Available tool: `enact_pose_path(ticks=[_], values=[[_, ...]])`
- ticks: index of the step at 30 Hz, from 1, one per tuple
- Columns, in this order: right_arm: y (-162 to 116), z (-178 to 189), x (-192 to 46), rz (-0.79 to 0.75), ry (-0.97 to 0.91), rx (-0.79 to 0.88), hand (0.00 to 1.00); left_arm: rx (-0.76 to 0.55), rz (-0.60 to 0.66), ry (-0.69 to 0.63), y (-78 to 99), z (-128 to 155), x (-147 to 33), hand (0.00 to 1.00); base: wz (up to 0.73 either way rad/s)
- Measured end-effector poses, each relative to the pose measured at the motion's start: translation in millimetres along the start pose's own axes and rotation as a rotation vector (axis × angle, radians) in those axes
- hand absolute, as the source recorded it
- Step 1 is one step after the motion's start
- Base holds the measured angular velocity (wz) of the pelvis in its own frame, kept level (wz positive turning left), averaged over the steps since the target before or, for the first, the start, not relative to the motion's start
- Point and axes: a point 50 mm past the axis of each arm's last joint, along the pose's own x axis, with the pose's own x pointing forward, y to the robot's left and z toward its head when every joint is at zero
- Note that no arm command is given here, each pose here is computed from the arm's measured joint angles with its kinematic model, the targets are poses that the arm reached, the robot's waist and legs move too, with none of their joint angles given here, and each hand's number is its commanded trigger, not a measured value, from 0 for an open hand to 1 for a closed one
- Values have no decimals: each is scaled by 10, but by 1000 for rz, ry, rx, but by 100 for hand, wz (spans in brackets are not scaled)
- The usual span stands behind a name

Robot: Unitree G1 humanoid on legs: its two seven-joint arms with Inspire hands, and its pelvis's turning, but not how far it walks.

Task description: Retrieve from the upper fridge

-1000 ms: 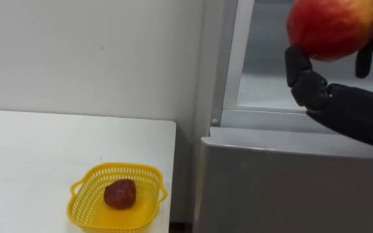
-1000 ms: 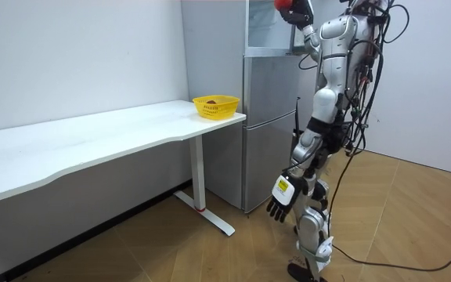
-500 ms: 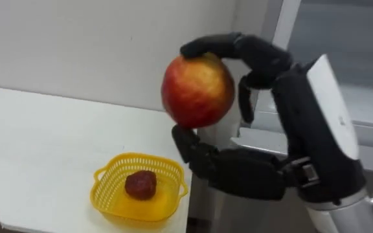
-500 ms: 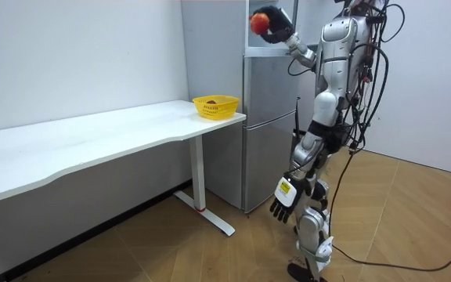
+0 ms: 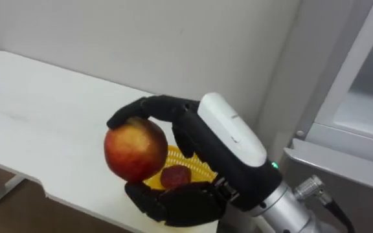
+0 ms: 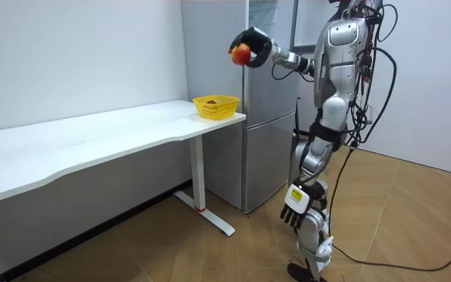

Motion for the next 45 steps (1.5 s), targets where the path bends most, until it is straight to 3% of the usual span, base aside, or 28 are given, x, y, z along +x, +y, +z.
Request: enact_pose_path(ticks=[5, 12, 31, 32, 33, 34, 35, 45], values=[[101, -399, -45, 74, 163, -27, 100, -1, -6, 20, -24, -72, -12, 0, 9], [30, -924, -177, 159, 372, -123, 100, -15, -2, 19, 103, -86, -27, 0, 10], [-22, -1378, -436, 188, 583, -147, 100, 14, -5, 34, 127, -145, -48, 0, 7], [-19, -1393, -449, 189, 592, -143, 81, 21, -2, 32, 139, -133, -46, 0, 0], [-18, -1403, -458, 189, 599, -141, 24, 23, 2, 30, 155, -122, -45, 0, 0], [-16, -1408, -463, 190, 602, -141, 8, 24, 3, 29, 161, -117, -44, 0, 0], [-13, -1421, -476, 193, 610, -142, 0, 24, 6, 25, 173, -103, -43, 0, 0], [-13, -1481, -534, 186, 657, -145, 0, 25, 17, 25, 183, -90, -47, 0, 1]])
